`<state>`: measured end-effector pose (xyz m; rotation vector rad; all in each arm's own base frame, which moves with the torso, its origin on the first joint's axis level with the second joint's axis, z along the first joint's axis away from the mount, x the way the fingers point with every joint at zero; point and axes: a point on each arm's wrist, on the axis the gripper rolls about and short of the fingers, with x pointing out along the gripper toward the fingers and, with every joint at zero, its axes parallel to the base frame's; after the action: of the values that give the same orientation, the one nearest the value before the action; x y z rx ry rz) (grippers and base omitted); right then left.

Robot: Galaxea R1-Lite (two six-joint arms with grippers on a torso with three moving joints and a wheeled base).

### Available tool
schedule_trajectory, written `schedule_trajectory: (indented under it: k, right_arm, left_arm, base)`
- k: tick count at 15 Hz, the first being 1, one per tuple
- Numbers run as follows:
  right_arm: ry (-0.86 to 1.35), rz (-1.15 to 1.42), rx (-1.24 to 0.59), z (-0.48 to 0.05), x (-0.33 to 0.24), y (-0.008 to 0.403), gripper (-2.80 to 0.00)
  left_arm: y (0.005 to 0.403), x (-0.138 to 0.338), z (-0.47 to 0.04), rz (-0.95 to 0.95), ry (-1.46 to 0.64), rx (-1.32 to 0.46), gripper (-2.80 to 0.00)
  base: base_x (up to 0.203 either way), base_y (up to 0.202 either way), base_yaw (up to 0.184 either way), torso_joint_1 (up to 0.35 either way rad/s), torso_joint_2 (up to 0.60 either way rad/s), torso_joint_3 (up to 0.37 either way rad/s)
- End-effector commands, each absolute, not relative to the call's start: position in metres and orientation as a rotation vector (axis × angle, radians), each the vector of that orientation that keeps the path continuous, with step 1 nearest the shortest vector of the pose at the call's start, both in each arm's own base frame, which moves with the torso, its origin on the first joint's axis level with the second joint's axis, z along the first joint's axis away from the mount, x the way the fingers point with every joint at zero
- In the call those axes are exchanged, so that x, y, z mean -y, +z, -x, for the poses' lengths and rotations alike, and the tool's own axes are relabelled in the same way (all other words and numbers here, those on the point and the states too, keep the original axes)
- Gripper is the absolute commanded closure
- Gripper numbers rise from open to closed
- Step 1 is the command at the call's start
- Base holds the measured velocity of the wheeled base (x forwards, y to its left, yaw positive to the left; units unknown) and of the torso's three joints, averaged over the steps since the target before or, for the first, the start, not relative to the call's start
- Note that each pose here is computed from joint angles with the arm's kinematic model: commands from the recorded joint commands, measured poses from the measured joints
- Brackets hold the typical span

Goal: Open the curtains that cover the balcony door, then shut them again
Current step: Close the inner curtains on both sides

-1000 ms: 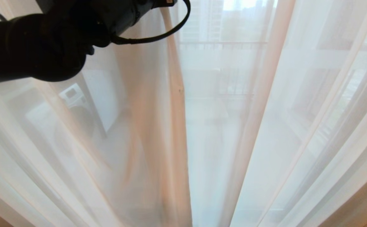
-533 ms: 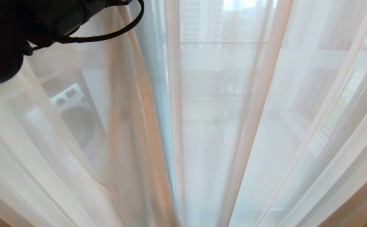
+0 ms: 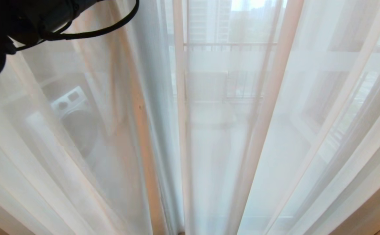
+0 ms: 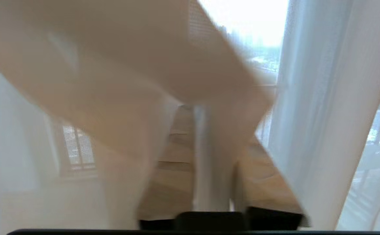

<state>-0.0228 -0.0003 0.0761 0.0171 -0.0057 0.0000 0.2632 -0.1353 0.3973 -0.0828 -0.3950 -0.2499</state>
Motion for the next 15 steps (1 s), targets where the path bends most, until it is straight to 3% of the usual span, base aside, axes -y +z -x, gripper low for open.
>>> schedule_trajectory:
  k: [1,15]
  right_arm:
    - [0.0,-0.017,0.006,0.023,0.0,0.076,0.0]
    - [0.0,-0.017,0.006,0.023,0.0,0.076,0.0]
  left_arm:
    - [0.399,0.134,-0.261,0.084,-0.248,0.403,-2.8]
    - [0.371,0.087,-0.17,0.069,-0.254,0.345,-2.8]
  base:
    - [0.0,0.0,0.0,0.0,0.0,0.0]
    - [0.0,0.0,0.0,0.0,0.0,0.0]
